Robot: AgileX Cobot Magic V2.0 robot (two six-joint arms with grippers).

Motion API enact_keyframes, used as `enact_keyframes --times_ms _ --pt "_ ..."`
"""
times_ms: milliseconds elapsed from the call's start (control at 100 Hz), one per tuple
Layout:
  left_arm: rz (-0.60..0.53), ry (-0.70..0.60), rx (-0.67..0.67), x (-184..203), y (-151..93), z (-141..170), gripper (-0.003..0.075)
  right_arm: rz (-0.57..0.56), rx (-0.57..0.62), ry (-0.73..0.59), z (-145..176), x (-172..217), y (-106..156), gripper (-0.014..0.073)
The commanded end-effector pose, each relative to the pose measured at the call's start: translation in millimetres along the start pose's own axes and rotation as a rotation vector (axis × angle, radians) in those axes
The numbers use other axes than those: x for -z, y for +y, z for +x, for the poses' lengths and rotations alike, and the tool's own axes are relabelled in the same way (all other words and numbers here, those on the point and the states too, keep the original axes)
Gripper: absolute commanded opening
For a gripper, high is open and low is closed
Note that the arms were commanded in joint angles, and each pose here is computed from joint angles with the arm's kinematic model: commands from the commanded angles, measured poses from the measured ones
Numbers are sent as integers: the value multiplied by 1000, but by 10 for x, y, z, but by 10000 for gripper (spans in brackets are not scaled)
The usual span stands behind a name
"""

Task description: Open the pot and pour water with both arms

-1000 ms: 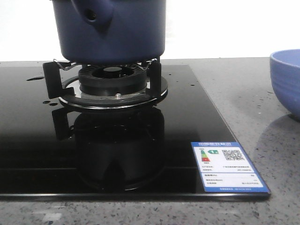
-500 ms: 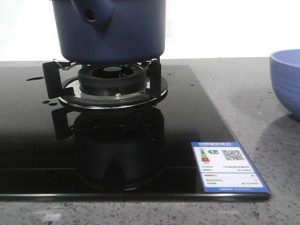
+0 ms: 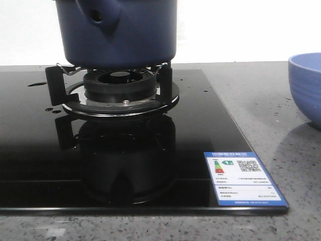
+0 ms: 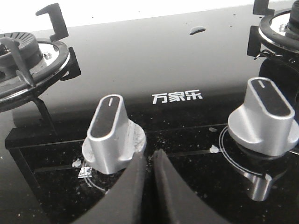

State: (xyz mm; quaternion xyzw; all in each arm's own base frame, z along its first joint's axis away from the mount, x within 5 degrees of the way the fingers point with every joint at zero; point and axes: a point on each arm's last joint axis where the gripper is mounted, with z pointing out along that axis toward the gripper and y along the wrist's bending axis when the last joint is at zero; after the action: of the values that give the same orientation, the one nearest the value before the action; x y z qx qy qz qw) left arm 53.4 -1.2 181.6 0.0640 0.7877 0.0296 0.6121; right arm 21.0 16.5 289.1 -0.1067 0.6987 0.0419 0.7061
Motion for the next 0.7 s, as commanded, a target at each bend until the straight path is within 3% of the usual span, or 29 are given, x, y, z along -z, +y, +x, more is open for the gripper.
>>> enact_keyframes --times_ms 0,110,250,490,690 --pt "-4 -33 21 -12 -8 50 -20 116 -10 -105 -20 -21 -91 -66" --pt "-4 -33 21 -12 -8 50 -20 271 -13 -73 196 -98 -201 -66" --pt "-4 -33 21 -12 -8 50 -20 361 -105 12 534 -182 -248 -66" --pt "-4 -33 21 -12 -8 50 -20 368 -113 83 1005 -277 -236 -66" --pt "-4 -33 21 -12 -8 50 -20 377 -145 181 1110 -260 -233 -66"
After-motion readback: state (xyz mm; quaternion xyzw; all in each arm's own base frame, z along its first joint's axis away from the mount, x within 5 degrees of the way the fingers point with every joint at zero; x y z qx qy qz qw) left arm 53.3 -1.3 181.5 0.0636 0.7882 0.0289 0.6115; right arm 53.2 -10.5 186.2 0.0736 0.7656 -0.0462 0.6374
